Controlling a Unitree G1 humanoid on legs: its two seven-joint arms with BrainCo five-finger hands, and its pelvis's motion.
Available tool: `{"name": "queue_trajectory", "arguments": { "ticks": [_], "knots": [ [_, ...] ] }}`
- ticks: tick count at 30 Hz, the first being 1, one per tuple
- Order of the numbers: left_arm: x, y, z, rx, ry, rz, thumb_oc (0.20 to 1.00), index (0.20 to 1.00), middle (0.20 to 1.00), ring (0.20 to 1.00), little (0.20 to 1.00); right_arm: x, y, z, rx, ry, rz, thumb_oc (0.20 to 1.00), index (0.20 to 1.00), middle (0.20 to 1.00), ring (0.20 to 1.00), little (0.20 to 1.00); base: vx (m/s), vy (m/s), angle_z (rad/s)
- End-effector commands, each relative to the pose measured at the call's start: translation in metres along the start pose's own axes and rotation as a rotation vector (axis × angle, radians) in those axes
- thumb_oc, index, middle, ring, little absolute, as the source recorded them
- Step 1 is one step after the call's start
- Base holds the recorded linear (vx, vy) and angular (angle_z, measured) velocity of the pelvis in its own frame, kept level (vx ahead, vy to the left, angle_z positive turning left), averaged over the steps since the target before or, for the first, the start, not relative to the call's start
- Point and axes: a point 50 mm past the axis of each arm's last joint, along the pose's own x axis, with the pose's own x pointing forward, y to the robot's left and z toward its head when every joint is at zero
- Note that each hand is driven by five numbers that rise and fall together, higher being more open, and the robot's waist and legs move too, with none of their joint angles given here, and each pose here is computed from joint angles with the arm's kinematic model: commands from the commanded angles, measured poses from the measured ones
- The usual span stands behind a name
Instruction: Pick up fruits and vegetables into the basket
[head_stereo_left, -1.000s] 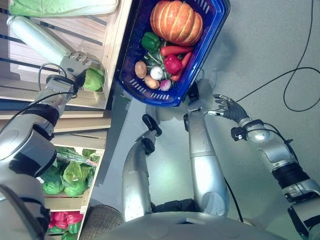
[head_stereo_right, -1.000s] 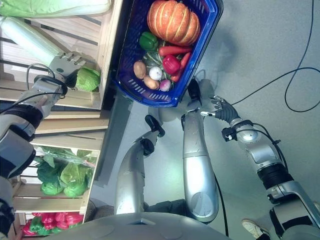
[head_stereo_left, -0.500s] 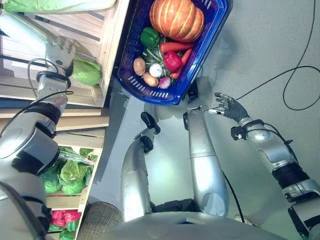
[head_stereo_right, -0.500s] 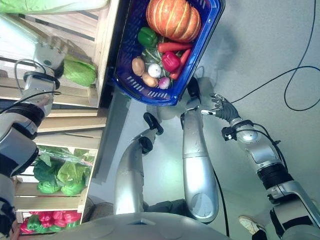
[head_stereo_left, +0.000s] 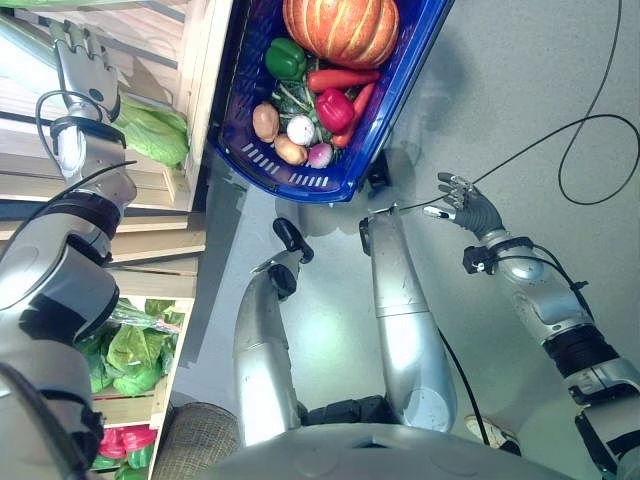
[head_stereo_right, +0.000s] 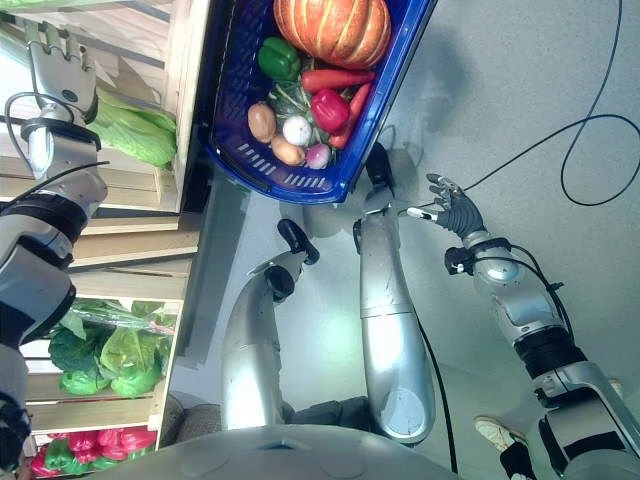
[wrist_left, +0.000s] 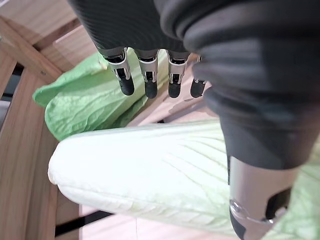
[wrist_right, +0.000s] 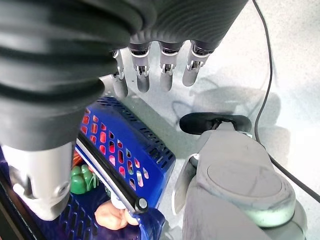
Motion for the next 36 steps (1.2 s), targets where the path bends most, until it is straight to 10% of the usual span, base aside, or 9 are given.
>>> {"name": "queue_trajectory", "arguments": {
  "ticks": [1,2,6,36],
  "knots": [
    [0.000,-0.028,-0.055,0.119,0.166,-0.035,0.818,0.818,0.818,0.818,0.818,-0.009,0.008,0.003,0.053,-0.057,0.016,1.000,1.000,1.000,1.000,1.000,0.00,0.000,0.00],
    [-0.001,-0.029,-0.054,0.121,0.160,-0.028,0.790,0.790,0.790,0.790,0.790,-0.009,0.008,0.003,0.056,-0.059,0.013,1.000,1.000,1.000,1.000,1.000,0.00,0.000,0.00],
    [-0.005,-0.038,-0.052,0.119,0.140,-0.039,0.200,0.200,0.200,0.200,0.200,-0.012,0.005,0.004,0.060,-0.074,0.002,1.000,1.000,1.000,1.000,1.000,0.00,0.008,0.00],
    [-0.026,-0.057,-0.047,-0.430,0.246,0.121,0.200,0.200,0.200,0.200,0.200,-0.028,0.004,-0.006,0.082,-0.092,-0.017,1.000,1.000,1.000,1.000,1.000,0.00,0.002,0.03]
  ]
}}
